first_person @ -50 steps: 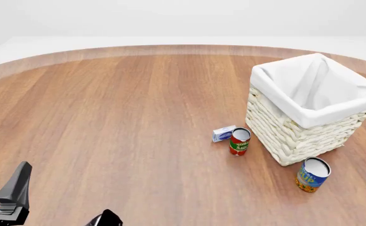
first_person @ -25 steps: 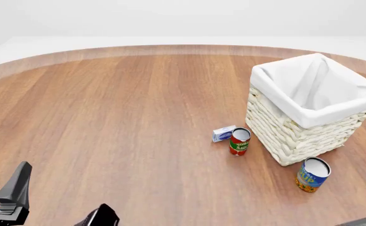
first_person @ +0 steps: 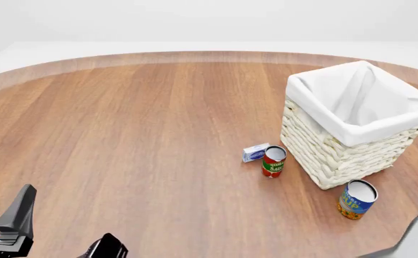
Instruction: Pick up the ketchup, and put it in the basket.
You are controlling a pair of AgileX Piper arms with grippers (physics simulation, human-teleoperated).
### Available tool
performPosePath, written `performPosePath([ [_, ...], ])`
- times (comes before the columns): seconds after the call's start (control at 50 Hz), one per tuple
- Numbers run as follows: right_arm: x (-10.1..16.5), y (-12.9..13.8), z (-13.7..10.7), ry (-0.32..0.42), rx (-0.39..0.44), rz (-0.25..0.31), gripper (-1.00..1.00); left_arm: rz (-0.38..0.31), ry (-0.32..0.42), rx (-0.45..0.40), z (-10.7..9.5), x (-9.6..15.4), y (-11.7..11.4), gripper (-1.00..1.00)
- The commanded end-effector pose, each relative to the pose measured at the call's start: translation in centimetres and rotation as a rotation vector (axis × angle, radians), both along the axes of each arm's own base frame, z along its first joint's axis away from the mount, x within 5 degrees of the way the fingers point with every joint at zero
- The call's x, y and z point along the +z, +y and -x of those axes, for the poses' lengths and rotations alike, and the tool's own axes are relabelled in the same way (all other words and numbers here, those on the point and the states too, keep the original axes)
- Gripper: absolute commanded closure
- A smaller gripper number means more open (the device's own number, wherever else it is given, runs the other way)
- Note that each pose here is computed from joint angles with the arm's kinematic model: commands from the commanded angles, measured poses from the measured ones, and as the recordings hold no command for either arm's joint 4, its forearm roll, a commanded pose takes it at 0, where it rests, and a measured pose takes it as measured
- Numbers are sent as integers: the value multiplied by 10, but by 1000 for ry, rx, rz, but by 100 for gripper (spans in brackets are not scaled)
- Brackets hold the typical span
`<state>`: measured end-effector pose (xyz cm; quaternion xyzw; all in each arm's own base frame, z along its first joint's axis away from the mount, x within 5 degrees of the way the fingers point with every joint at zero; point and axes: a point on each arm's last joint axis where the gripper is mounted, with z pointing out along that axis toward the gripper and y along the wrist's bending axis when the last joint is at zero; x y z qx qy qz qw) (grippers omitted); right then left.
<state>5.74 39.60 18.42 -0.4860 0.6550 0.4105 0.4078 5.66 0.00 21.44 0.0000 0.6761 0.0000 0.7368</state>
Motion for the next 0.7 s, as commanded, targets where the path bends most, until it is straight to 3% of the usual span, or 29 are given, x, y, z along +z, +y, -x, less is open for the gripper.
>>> performPosePath([
  [0.02, -6, 9, -1, -3, 4, 14, -100, 0, 0, 0, 0, 0, 0, -100],
  [0.7, -18, 26, -8, 0, -8, 31, -100, 0, 0, 0, 0, 0, 0, -100],
])
